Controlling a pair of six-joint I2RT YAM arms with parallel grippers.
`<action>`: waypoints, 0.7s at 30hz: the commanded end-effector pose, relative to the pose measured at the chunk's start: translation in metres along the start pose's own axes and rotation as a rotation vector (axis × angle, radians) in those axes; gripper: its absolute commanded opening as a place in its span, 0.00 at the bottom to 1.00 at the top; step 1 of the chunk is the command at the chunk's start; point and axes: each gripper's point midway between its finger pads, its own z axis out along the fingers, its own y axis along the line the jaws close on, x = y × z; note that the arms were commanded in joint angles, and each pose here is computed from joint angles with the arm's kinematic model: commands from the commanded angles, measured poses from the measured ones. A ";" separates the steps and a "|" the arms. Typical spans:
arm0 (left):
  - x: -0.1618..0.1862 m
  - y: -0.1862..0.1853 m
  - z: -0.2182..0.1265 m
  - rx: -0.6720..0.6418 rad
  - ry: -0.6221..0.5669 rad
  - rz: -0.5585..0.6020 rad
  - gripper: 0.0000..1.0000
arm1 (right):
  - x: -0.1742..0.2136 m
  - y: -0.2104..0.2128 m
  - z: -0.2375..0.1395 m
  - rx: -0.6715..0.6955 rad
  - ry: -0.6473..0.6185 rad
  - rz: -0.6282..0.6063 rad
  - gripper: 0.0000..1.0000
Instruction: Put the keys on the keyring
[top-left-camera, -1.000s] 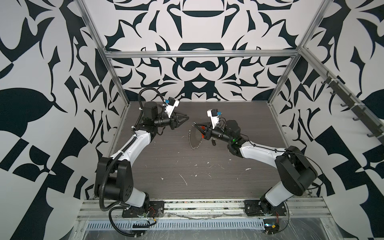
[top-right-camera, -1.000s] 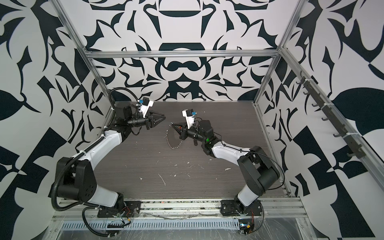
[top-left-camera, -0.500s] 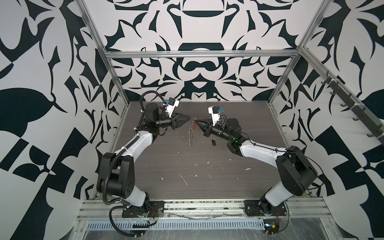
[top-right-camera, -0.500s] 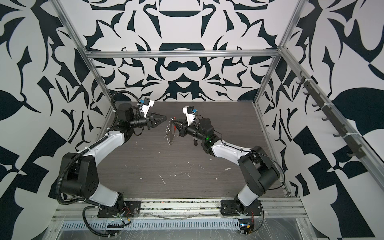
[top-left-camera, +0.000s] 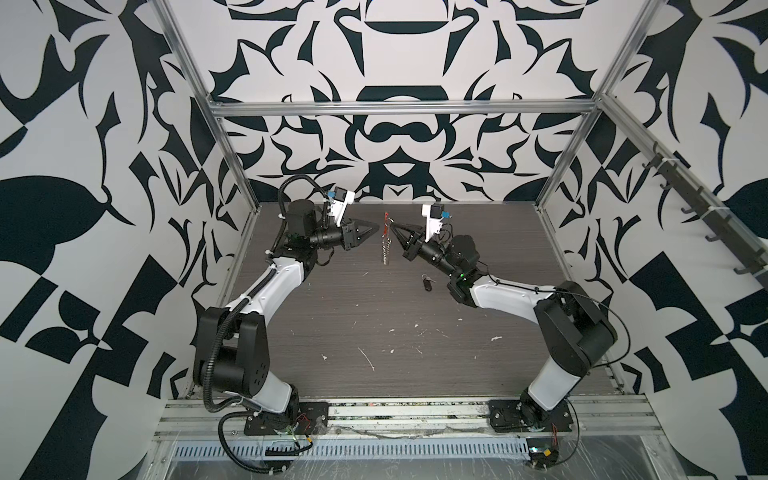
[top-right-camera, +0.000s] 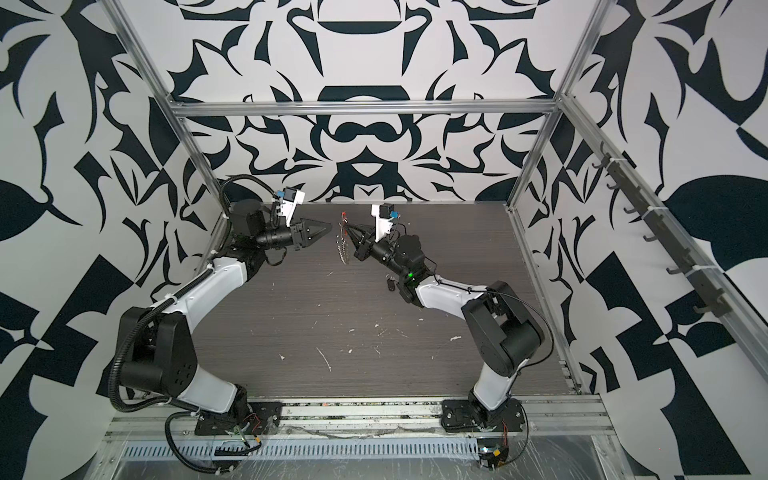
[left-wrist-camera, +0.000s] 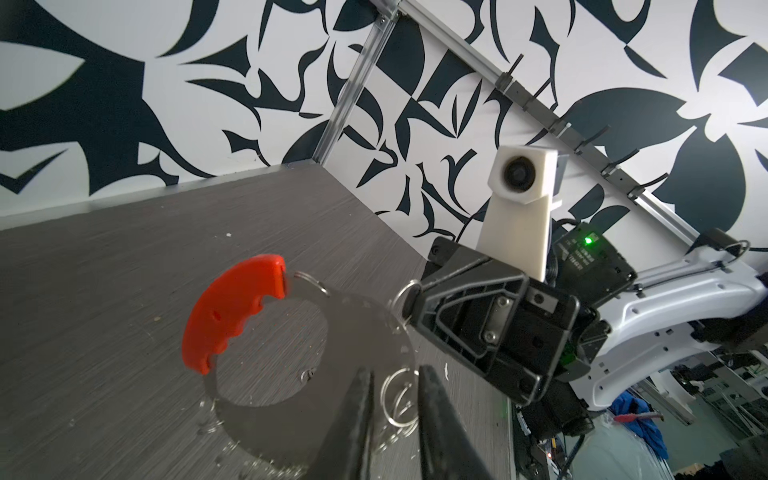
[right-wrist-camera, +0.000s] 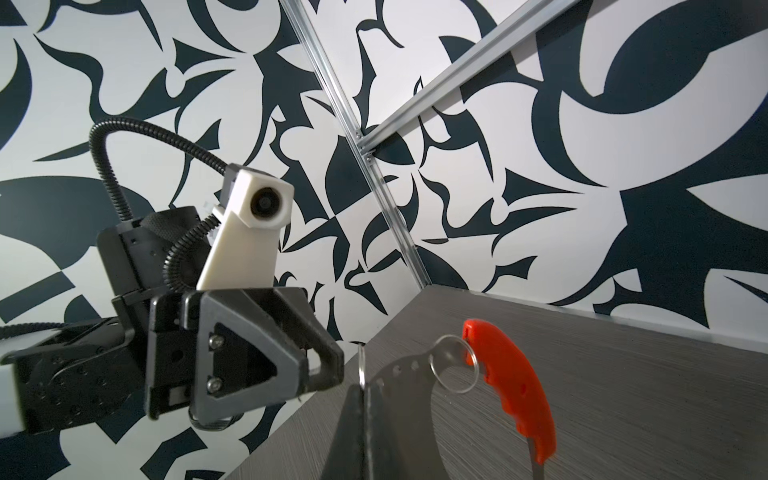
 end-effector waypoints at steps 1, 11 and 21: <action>-0.022 -0.006 -0.002 0.020 -0.010 -0.028 0.22 | -0.066 0.041 0.003 -0.120 -0.191 -0.046 0.00; -0.035 -0.010 0.004 0.104 -0.037 -0.037 0.21 | -0.074 0.051 0.006 -0.170 -0.192 -0.030 0.00; -0.041 -0.014 0.004 0.142 -0.075 -0.044 0.20 | -0.071 0.056 0.010 -0.207 -0.170 -0.003 0.00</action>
